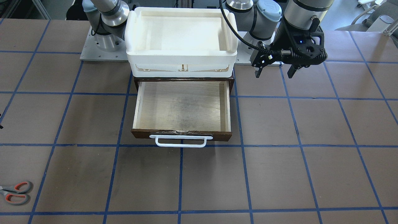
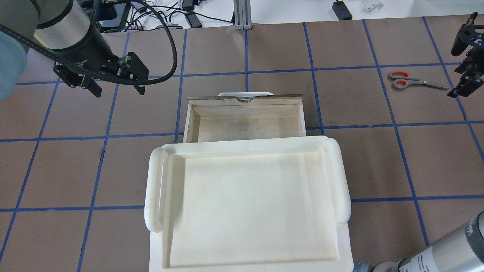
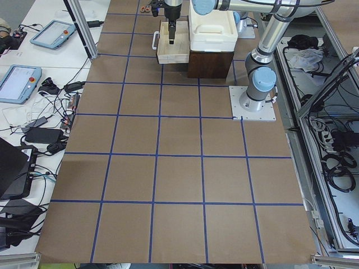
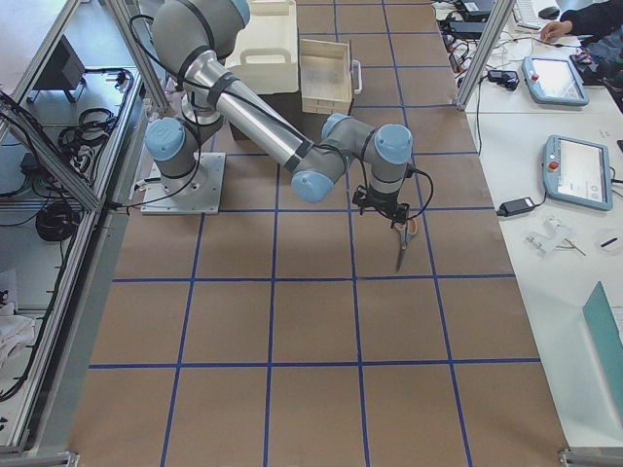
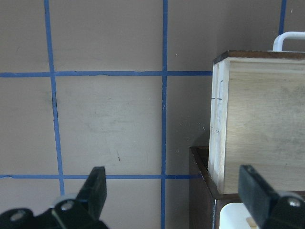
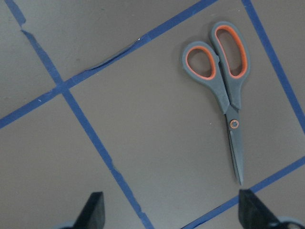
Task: Put scissors in drawer and close it
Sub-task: 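Move the right gripper over the grey-and-orange scissors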
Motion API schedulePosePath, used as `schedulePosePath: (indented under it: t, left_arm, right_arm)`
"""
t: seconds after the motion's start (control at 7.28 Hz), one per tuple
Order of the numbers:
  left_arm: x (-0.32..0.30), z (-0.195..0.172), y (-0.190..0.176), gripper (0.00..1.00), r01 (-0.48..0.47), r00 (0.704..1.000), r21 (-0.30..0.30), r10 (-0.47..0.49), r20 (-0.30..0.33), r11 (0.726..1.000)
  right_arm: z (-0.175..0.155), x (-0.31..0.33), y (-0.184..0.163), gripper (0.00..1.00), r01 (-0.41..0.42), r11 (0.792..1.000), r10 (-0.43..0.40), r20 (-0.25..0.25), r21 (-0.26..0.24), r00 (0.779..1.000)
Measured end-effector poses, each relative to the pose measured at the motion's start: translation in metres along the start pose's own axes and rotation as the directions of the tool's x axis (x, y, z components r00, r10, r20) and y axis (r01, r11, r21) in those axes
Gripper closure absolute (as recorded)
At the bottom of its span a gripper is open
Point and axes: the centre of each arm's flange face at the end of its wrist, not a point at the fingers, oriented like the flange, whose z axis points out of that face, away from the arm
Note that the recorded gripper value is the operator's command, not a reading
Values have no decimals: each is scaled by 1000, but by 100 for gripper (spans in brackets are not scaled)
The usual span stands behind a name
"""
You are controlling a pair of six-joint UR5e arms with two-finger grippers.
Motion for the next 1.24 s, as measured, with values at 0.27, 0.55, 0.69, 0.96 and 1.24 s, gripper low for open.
schedulePosePath:
  t: [0.27, 0.55, 0.69, 0.96, 1.24]
  left_arm:
    - [0, 0, 0, 0, 0, 1000, 0, 0, 0, 1000]
    - [0, 0, 0, 0, 0, 1000, -1, 0, 0, 1000]
    - [0, 1, 0, 0, 0, 1000, -1, 0, 0, 1000]
    - [0, 1, 0, 0, -1, 1000, -1, 1, 0, 1000]
    - [0, 1, 0, 0, -1, 1000, -2, 1, 0, 1000]
  right_arm:
    - [32, 15, -3, 0, 101, 994, -99, -43, 47, 994]
    - [55, 22, -5, 1, 149, 986, -145, -55, 75, 988]
    - [62, 27, -5, 1, 183, 980, -178, -69, 73, 982]
    - [73, 49, -4, 2, 296, 954, -289, -121, 48, 950]
    - [84, 64, -8, 4, 359, 933, -352, -128, 39, 927]
